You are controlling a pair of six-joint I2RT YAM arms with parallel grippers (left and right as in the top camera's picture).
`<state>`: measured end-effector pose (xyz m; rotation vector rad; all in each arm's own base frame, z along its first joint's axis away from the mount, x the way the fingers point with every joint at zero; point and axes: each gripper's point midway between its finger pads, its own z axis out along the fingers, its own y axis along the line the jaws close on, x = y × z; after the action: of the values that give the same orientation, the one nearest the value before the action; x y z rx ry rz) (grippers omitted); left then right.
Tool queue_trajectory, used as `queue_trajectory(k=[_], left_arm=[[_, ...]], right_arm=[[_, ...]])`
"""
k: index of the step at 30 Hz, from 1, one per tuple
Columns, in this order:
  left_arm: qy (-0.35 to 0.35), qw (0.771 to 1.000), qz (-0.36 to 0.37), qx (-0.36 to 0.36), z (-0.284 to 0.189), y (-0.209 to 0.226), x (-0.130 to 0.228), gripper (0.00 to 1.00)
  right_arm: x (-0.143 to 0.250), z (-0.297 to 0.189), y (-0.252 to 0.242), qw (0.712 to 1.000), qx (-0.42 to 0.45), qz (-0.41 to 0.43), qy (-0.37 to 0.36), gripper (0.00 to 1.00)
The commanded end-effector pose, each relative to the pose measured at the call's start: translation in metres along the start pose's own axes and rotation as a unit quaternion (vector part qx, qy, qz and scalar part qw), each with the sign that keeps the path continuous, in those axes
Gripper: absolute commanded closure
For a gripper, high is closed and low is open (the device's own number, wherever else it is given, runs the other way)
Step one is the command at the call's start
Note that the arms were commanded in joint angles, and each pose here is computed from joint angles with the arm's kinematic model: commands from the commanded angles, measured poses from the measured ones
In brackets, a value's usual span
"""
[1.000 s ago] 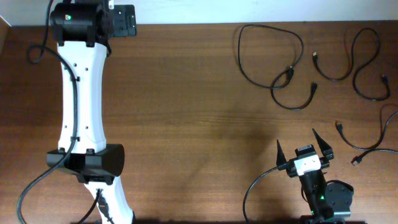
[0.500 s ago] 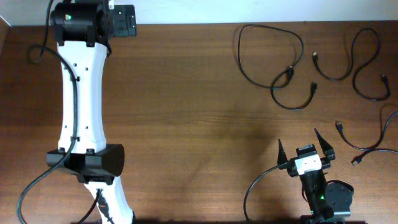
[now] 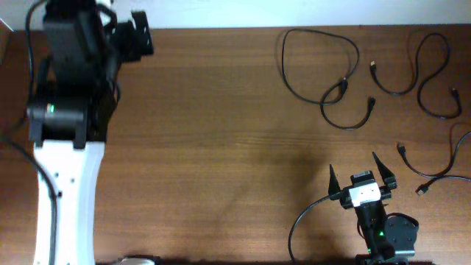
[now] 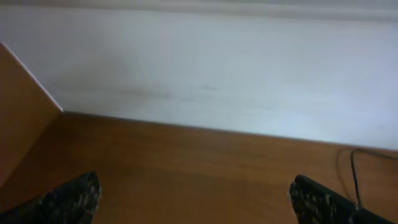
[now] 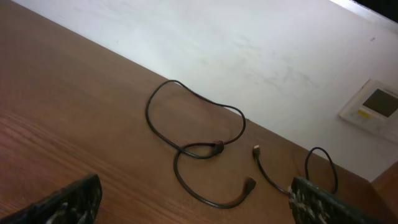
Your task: Untangle cables
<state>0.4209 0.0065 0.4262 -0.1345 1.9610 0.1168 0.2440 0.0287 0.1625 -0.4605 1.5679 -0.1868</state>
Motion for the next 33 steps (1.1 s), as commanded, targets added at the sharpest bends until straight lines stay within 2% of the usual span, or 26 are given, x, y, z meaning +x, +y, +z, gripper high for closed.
queue_trajectory(k=[1, 9, 11, 15, 17, 22, 25, 28, 33], left_arm=[[-0.009, 1.000, 0.005, 0.003, -0.034, 0.011, 0.046, 0.01], [-0.060, 0.998, -0.004, 0.034, -0.083, 0.020, 0.189, 0.01], [-0.056, 0.997, -0.003, 0.049, -0.085, 0.017, 0.214, 0.01], [-0.042, 0.991, 0.003, 0.128, -0.078, -0.007, 0.299, 0.01], [-0.037, 0.989, 0.004, 0.145, -0.074, -0.012, 0.323, 0.01], [-0.053, 0.985, 0.079, 0.145, -0.072, -0.013, 0.334, 0.01], [-0.141, 0.976, 0.099, 0.135, -0.068, -0.013, 0.313, 0.01], [-0.186, 0.972, 0.104, 0.103, -0.064, -0.002, 0.307, 0.01], [-0.167, 0.976, 0.103, 0.094, -0.060, 0.002, 0.316, 0.01]], right_arm=[[0.004, 0.000, -0.002, 1.000, 0.007, 0.003, 0.004, 0.05], [0.004, 0.000, -0.002, 1.000, 0.007, 0.003, 0.004, 0.05], [0.004, 0.000, -0.002, 1.000, 0.007, 0.003, 0.004, 0.05], [0.004, 0.000, -0.002, 1.000, 0.007, 0.003, 0.004, 0.05], [0.004, 0.000, -0.002, 1.000, 0.007, 0.003, 0.004, 0.05], [0.004, 0.000, -0.002, 1.000, 0.007, 0.003, 0.004, 0.05], [0.004, 0.000, -0.002, 1.000, 0.007, 0.003, 0.004, 0.05], [0.004, 0.000, -0.002, 1.000, 0.007, 0.003, 0.004, 0.05], [0.004, 0.000, -0.002, 1.000, 0.007, 0.003, 0.004, 0.05]])
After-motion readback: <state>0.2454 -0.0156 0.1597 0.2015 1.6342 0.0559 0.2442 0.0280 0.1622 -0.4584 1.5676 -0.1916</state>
